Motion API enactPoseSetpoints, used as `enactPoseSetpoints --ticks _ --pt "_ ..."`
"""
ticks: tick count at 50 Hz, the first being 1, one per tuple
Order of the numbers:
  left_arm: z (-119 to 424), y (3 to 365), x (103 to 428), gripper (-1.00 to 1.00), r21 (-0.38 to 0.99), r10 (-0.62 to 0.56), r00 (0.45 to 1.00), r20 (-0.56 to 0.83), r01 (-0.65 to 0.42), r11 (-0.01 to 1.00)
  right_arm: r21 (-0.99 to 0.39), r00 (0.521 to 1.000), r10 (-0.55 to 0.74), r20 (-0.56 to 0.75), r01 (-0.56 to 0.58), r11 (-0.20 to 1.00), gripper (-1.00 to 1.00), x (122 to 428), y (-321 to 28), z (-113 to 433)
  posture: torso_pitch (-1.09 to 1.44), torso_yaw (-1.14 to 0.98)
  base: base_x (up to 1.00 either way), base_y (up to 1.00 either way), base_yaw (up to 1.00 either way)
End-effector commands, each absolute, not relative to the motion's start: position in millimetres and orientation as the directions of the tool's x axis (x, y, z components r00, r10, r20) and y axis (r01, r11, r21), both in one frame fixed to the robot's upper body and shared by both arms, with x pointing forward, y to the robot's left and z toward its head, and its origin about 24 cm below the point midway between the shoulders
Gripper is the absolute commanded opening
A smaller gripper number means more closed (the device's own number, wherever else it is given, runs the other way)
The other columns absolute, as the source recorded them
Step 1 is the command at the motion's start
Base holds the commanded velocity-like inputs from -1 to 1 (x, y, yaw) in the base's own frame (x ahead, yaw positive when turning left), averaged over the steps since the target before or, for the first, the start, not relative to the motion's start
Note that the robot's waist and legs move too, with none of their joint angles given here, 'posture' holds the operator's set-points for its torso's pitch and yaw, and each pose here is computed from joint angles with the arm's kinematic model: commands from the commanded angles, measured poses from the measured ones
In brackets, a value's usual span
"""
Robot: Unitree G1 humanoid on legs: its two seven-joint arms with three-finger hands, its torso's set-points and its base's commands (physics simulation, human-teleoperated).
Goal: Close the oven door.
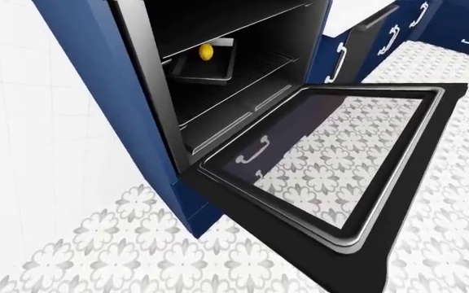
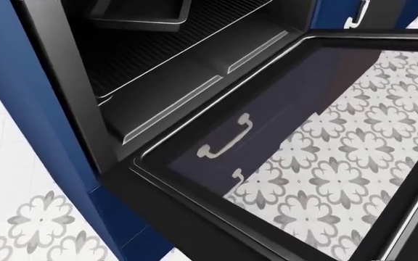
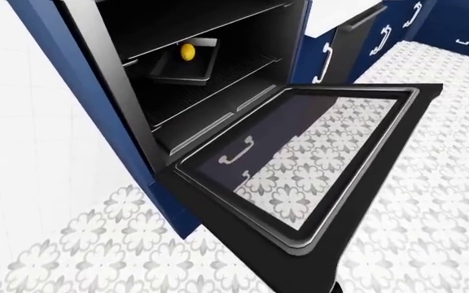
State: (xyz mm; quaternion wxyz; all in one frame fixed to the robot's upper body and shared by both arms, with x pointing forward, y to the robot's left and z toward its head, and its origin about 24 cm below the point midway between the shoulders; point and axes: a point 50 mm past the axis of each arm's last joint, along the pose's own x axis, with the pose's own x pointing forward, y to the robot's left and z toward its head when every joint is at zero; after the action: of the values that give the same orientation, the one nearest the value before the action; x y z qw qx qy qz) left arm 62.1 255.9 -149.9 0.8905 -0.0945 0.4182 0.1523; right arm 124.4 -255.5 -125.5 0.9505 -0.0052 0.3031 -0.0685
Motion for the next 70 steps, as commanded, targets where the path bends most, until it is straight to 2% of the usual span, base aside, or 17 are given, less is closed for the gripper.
enactPoseSetpoints --ticks 1,52,56,62,64,66,70 --pt "-146.1 262.5 66.6 1.00 -0.028 0.212 0.627 -0.749 -0.350 0.936 -0.059 0.831 -0.140 -0.538 0.129 0.990 1.00 131.5 -260.9 -119.7 0.00 0.00 0.00 0.00 0.00" --pt "-146.6 261.2 65.2 1.00 -0.031 0.211 0.626 -0.751 -0.352 0.935 -0.006 0.827 -0.135 -0.546 0.157 0.988 1.00 128.7 -259.0 -121.9 0.00 0.00 0.00 0.08 0.00" --pt "-145.9 263.7 66.4 1.00 -0.031 0.210 0.625 -0.751 -0.352 0.936 -0.002 0.825 -0.158 -0.543 0.187 0.982 1.00 129.1 -256.4 -122.9 0.00 0.00 0.00 0.00 0.00" --pt "-145.6 264.8 67.2 1.00 -0.032 0.210 0.625 -0.751 -0.352 0.935 -0.049 0.796 -0.236 -0.557 0.252 0.966 1.00 131.9 -258.4 -124.0 0.00 0.00 0.00 0.00 0.00" --pt "-145.5 264.7 67.5 1.00 -0.031 0.210 0.627 -0.750 -0.350 0.936 -0.062 0.802 -0.234 -0.549 0.241 0.969 1.00 133.6 -257.7 -123.1 0.00 0.00 0.00 0.00 0.00" --pt "-145.1 264.6 68.2 1.00 -0.029 0.209 0.632 -0.746 -0.344 0.939 -0.044 0.807 -0.269 -0.526 0.290 0.956 1.00 138.8 -260.9 -120.1 0.00 0.00 0.00 0.00 0.00" --pt "-144.5 264.1 69.3 1.00 -0.024 0.209 0.641 -0.739 -0.335 0.942 -0.063 0.819 -0.266 -0.509 0.272 0.960 1.00 142.0 -264.3 -116.9 0.00 0.00 0.00 0.00 0.00"
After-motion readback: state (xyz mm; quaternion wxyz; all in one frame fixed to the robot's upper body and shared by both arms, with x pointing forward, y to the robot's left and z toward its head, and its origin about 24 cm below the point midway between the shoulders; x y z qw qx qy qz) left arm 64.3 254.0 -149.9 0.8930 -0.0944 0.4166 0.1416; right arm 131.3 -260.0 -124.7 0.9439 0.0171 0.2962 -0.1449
